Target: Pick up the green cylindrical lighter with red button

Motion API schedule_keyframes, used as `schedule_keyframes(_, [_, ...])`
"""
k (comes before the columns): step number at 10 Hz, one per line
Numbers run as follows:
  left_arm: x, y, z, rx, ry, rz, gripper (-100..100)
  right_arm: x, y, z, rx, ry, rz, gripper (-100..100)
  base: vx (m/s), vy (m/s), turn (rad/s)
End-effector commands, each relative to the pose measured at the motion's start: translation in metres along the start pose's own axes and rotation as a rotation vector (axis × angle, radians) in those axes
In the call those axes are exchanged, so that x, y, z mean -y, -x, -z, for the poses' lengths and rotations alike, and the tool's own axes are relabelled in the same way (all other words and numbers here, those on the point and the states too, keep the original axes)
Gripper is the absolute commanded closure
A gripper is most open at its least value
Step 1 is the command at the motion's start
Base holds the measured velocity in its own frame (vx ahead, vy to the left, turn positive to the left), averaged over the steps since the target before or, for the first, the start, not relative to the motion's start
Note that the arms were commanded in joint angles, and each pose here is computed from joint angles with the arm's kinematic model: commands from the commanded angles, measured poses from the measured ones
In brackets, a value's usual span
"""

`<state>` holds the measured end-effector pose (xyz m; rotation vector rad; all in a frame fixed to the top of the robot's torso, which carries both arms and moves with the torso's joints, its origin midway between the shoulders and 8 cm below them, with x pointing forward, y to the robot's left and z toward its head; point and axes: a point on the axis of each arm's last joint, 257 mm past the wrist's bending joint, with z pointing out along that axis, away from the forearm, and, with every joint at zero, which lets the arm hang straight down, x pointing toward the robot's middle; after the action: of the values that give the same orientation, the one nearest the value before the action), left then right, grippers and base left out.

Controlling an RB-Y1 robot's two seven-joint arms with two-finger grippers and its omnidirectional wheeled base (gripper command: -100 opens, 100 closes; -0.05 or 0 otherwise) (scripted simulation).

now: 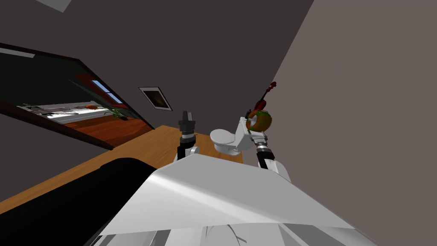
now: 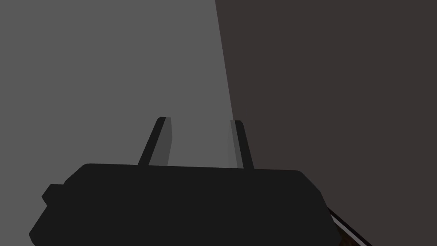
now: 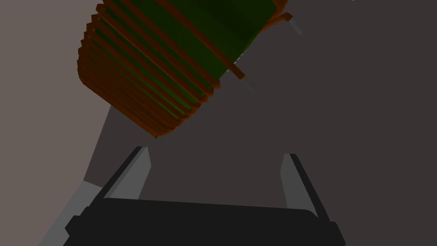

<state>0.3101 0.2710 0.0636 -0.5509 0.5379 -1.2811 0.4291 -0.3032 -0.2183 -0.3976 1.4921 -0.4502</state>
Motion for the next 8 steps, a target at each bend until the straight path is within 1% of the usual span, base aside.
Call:
schedule_keyframes(1, [0.000,0.000,0.000,0.000,0.000,0.000,0,0.011,0.018,-0.003,0.033,-0.022,0.015,-100,-0.073,0.039,0.003])
schedule_keyframes(2, [0.000,0.000,0.000,0.000,0.000,0.000,0,0.011,0.018,-0.003,0.033,-0.022,0.015,-100,-0.055,0.024,-0.001])
schedule_keyframes(5, [0.000,0.000,0.000,0.000,0.000,0.000,0,0.024,0.038,-0.004,0.069,-0.046,0.028,-100,-0.032,0.013,0.003])
schedule_keyframes(6, [0.000,0.000,0.000,0.000,0.000,0.000,0,0.022,0.033,-0.004,0.062,-0.040,0.027,-100,-0.016,0.007,-0.002])
schedule_keyframes(7, [0.000,0.000,0.000,0.000,0.000,0.000,0,0.023,0.034,-0.004,0.063,-0.041,0.026,100,0.000,0.000,0.000])
schedule_keyframes(8, [0.000,0.000,0.000,0.000,0.000,0.000,0,0.023,0.034,-0.004,0.062,-0.041,0.026,100,0.000,0.000,0.000])
